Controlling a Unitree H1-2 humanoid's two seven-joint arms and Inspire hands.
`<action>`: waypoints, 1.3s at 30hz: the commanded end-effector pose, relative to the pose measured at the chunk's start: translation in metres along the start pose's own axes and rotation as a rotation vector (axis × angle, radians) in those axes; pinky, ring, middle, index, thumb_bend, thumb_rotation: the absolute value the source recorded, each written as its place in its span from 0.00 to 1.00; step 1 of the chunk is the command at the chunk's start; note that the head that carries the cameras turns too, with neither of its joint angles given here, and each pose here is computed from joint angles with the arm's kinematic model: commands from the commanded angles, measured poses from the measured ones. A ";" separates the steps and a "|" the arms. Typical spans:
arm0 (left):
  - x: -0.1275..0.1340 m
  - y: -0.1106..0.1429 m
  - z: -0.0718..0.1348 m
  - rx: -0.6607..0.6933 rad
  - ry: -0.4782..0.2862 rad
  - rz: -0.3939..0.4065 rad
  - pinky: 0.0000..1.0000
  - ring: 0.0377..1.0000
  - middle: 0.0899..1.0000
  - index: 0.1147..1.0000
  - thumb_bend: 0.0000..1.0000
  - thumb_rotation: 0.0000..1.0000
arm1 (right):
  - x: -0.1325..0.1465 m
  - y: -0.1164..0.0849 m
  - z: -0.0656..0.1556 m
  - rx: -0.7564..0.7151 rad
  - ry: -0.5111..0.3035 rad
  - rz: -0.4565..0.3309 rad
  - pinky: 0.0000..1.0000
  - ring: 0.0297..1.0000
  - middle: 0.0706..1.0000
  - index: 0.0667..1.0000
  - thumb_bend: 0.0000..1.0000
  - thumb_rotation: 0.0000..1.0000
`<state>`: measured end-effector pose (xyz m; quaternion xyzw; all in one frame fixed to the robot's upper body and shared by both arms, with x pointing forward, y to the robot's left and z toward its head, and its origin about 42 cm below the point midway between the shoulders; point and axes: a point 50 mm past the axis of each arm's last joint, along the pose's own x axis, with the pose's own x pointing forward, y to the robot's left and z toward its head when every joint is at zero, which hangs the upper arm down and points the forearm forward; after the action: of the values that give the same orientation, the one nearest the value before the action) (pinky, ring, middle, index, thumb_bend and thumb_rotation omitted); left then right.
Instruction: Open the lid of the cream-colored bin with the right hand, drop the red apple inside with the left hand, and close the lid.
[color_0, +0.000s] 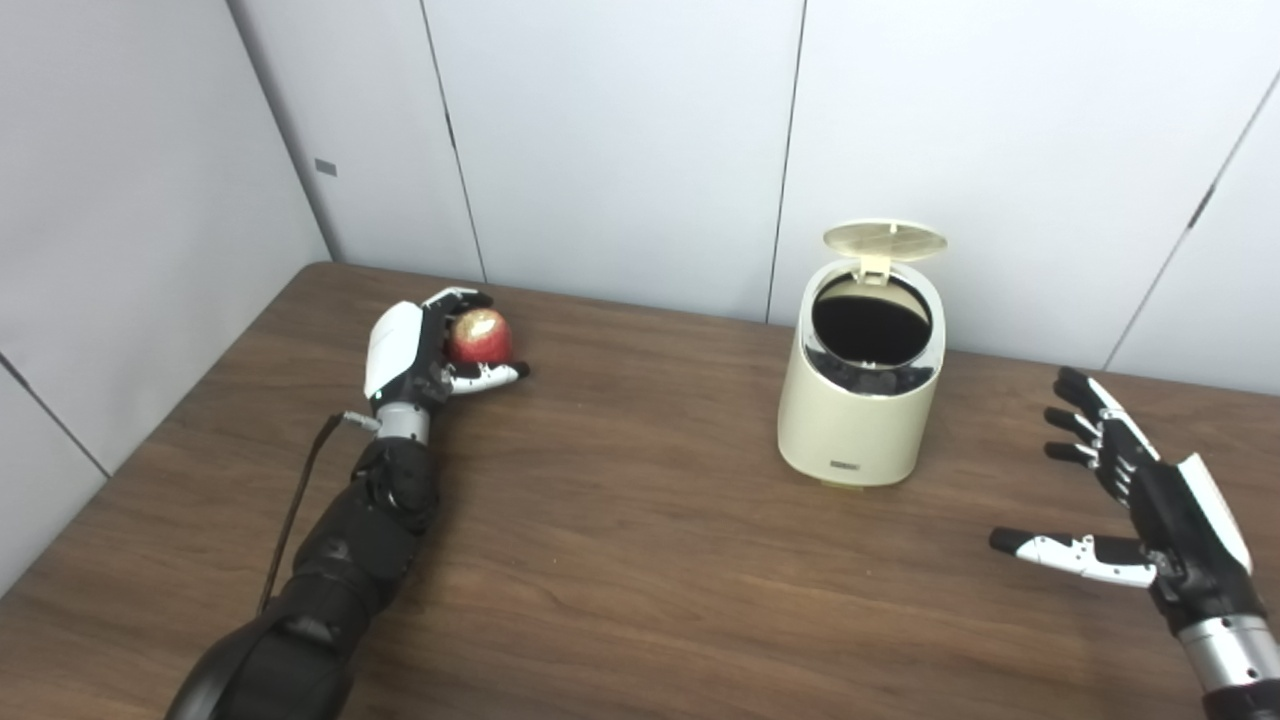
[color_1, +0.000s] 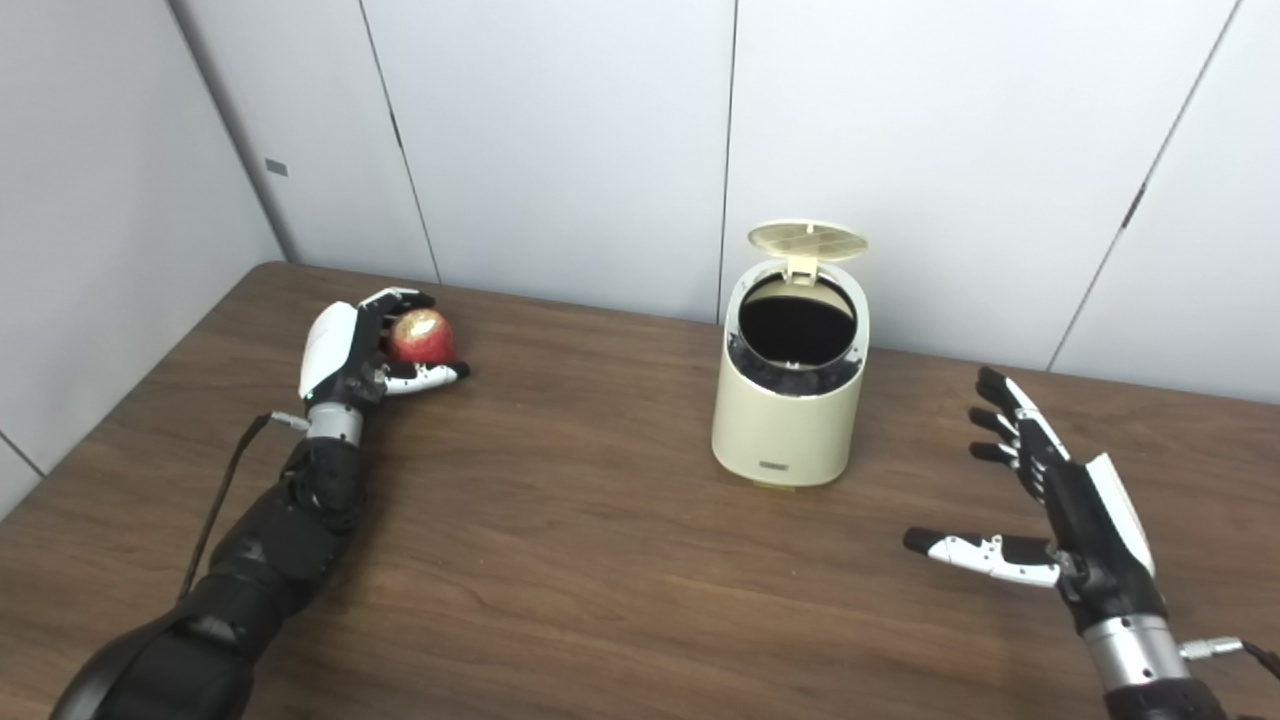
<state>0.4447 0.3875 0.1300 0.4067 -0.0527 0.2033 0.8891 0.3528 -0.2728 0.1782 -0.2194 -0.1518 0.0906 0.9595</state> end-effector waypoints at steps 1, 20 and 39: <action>0.002 -0.001 0.001 0.014 -0.002 0.040 0.33 0.40 0.45 0.41 0.52 0.00 | 0.008 -0.013 0.013 -0.014 -0.075 -0.031 0.78 0.88 0.93 0.93 0.73 0.06; -0.003 0.013 0.038 -0.063 -0.239 0.204 0.30 0.38 0.44 0.44 0.50 0.00 | 0.010 -0.009 0.010 -0.010 -0.061 -0.029 0.78 0.87 0.93 0.92 0.74 0.06; -0.022 0.046 0.189 -0.198 -0.696 0.148 0.31 0.38 0.43 0.46 0.50 0.00 | 0.015 0.009 0.015 -0.088 -0.069 -0.022 0.65 0.81 0.90 0.92 0.73 0.19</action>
<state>0.4145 0.2733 0.2526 0.3617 -0.3583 0.1138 0.8531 0.3540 -0.2589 0.1675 -0.2531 -0.1416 0.0919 0.9526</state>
